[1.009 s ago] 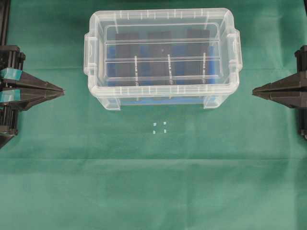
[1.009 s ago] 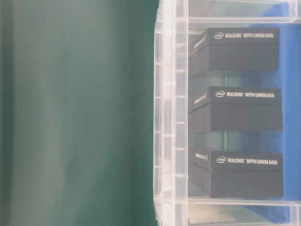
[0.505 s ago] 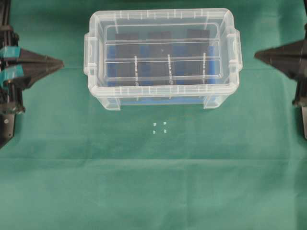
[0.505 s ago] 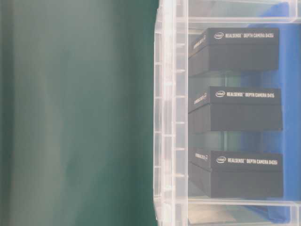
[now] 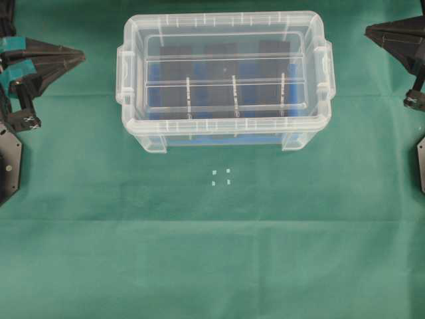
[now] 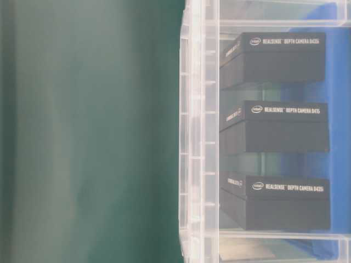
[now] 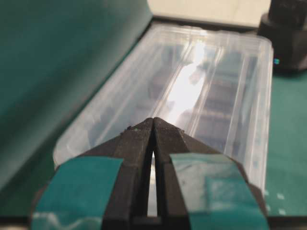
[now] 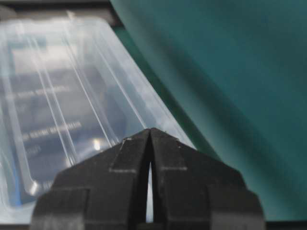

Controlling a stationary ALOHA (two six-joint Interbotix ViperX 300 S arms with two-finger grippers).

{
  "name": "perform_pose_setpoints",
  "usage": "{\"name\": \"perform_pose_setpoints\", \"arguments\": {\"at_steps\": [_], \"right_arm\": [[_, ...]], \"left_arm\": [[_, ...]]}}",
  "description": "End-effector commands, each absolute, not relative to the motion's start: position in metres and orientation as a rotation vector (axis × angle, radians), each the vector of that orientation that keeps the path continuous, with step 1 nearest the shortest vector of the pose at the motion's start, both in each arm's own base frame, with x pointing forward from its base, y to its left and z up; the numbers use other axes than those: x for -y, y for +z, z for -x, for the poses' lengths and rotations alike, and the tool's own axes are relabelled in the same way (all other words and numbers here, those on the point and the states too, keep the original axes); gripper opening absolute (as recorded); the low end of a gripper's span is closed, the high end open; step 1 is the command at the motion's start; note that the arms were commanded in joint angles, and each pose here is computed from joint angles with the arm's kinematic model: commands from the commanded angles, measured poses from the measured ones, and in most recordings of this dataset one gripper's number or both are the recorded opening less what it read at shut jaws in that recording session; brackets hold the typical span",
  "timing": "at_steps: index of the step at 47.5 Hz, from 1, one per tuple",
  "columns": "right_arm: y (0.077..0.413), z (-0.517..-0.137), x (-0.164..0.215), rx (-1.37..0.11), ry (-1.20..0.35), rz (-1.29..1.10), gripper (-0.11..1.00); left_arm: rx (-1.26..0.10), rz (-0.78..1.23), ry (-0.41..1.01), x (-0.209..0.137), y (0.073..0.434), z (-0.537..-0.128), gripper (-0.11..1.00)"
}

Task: Clamp the lid of the box with both arms, then lift and open it.
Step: 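Raise both grippers and swing them toward the box's short ends, then move left and right grippers onto the lid rims at each end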

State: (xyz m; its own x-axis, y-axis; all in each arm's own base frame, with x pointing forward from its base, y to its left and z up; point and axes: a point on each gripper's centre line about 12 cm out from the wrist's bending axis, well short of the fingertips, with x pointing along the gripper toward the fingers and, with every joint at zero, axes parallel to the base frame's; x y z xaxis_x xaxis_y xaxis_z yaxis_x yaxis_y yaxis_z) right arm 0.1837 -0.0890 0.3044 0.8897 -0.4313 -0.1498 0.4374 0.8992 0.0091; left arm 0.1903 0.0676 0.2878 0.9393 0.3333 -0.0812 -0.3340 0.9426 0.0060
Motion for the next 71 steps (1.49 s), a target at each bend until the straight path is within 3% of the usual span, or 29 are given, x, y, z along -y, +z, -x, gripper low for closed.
{"name": "perform_pose_setpoints", "arguments": {"at_steps": [1, 26, 39, 60, 71], "right_arm": [[0.312, -0.185, 0.093, -0.188, -0.467, -0.072, 0.00], [0.279, -0.186, 0.099, -0.679, -0.504, -0.264, 0.00], [0.274, -0.190, 0.103, -0.826, -0.507, -0.286, 0.00], [0.269, -0.194, 0.105, -0.855, -0.508, -0.285, 0.00], [0.249, -0.204, 0.111, -0.929, -0.504, -0.302, 0.00]], "left_arm": [[-0.125, 0.027, 0.346, -0.070, 0.295, -0.194, 0.01], [-0.678, 0.253, 0.434, -0.082, 0.280, -0.191, 0.01], [-0.741, 0.258, 0.435, -0.086, 0.275, -0.202, 0.01], [-0.766, 0.260, 0.437, -0.087, 0.273, -0.203, 0.01], [-0.830, 0.267, 0.435, -0.091, 0.254, -0.211, 0.01]]}}
